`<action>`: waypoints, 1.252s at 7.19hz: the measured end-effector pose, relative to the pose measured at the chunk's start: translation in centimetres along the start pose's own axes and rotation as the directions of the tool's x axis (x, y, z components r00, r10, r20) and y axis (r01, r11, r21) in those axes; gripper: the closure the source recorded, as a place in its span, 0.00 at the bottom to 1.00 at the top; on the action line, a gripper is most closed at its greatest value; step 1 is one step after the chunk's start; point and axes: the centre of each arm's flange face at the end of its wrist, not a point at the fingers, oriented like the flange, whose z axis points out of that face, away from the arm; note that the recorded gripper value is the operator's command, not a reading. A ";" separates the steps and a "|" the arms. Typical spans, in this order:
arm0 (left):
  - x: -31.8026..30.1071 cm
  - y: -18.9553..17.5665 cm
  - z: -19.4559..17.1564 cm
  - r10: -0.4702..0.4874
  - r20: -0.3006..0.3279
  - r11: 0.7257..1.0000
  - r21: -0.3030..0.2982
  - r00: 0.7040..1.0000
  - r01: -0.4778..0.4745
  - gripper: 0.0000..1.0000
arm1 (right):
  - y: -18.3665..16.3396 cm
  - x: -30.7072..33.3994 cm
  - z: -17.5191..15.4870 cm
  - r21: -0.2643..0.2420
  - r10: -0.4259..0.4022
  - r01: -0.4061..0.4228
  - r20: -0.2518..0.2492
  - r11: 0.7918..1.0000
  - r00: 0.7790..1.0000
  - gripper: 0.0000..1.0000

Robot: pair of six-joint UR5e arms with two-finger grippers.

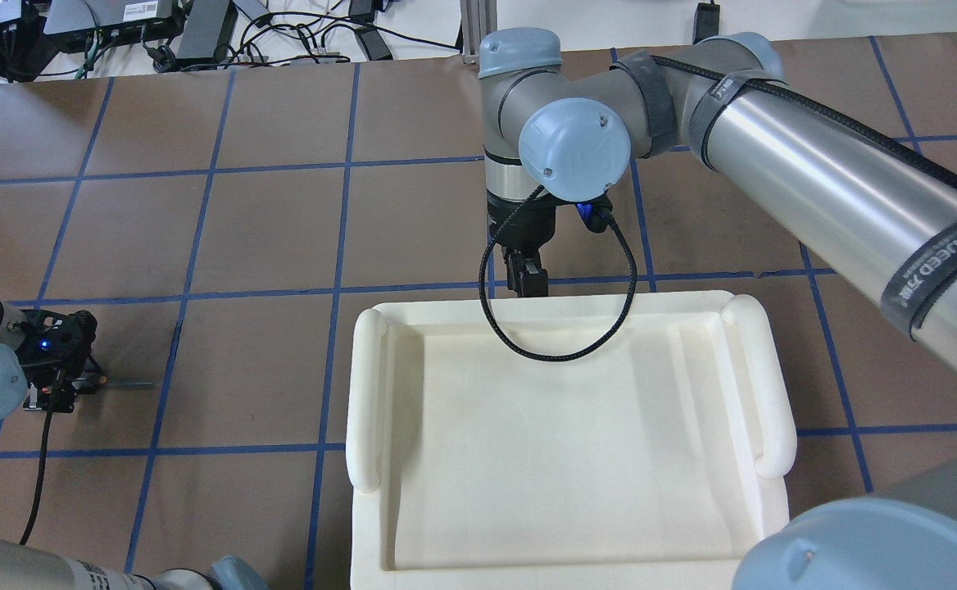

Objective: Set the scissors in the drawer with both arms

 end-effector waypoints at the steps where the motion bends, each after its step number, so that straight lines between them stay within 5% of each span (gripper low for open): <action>1: 0.0 0.0 -0.1 0.002 0.002 1.000 -0.002 1.000 -0.002 0.87 | -0.1 -0.2 0.1 0.003 -0.003 0.003 -0.002 1.000 1.000 0.00; 5: -2.9 0.4 -4.7 0.008 0.062 0.999 -0.052 0.998 -0.004 0.90 | -0.2 -0.8 0.6 0.006 -0.011 0.011 0.005 1.000 1.000 0.00; 9: -9.9 -4.4 -20.1 0.013 0.013 1.000 -0.014 1.000 -0.013 0.92 | -0.2 -1.7 0.4 0.015 -0.019 0.018 0.055 1.000 0.998 0.00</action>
